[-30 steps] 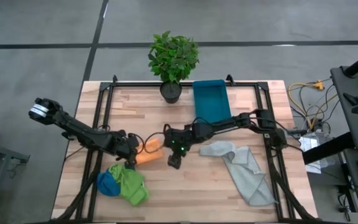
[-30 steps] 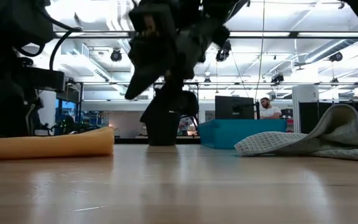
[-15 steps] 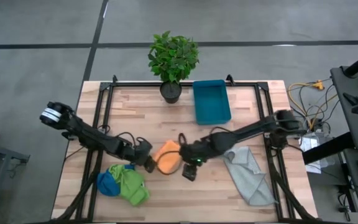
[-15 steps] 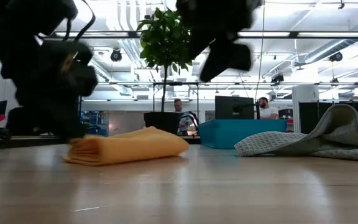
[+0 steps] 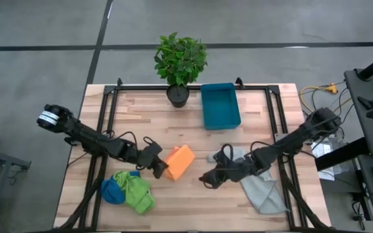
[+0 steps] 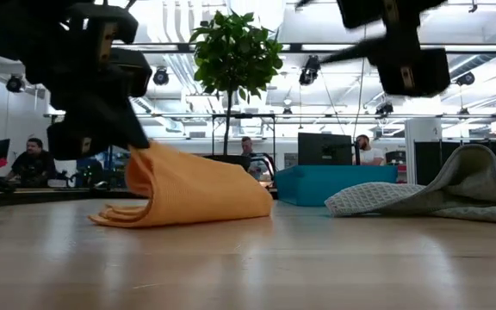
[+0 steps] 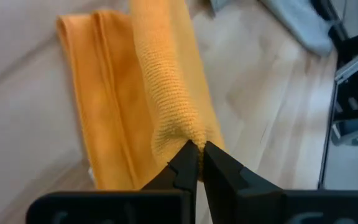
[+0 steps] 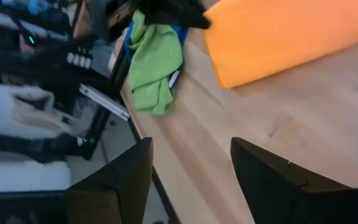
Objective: Fold microfiber towels
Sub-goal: Fold the orange microfiber towel, then put the orange microfiber towel into the blue bin
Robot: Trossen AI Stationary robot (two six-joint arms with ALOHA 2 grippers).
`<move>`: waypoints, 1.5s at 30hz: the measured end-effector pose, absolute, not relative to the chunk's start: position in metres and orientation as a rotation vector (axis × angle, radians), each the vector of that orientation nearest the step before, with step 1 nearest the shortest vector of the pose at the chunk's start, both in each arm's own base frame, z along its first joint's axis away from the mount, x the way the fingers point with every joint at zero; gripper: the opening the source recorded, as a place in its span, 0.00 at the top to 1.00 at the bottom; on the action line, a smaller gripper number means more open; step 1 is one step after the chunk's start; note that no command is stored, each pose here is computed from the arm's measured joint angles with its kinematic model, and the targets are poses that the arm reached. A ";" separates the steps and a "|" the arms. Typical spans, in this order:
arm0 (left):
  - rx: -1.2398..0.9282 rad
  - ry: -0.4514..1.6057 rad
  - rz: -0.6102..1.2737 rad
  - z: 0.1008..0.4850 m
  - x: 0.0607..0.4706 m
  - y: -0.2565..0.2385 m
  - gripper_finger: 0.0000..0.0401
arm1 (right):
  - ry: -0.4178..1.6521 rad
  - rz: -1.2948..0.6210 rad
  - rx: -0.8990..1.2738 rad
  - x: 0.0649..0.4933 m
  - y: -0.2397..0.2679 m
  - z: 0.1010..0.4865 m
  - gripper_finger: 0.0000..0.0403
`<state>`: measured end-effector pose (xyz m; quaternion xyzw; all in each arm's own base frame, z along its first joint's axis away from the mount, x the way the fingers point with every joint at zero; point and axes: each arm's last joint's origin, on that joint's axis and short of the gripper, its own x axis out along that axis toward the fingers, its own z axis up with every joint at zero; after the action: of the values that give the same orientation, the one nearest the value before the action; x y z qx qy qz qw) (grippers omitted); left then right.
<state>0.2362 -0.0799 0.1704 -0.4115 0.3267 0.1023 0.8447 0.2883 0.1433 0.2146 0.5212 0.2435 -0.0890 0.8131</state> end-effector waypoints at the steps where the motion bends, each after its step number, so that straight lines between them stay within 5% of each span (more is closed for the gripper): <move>1: -0.868 0.708 0.210 0.169 0.236 -0.080 0.99 | 0.511 -0.195 1.140 0.288 0.142 0.210 0.48; 16: -0.786 0.908 0.131 0.157 0.228 -0.082 0.97 | 0.498 -0.234 1.148 0.291 0.130 0.201 0.48; 30: -0.791 0.957 0.081 0.166 0.218 -0.079 0.53 | 0.486 -0.237 1.169 0.296 0.120 0.203 0.48; 40: -0.756 0.909 0.213 0.179 0.207 -0.059 0.52 | 0.541 -0.419 1.348 0.313 0.114 0.157 0.47; 45: -0.667 0.842 0.188 0.178 0.220 -0.044 0.52 | 0.532 -0.345 1.390 0.331 0.107 0.141 0.47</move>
<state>0.2198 -0.0443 0.1777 -0.3173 0.4005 0.0893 0.8550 0.3306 0.1071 0.1407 0.6294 0.2408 -0.1564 0.7221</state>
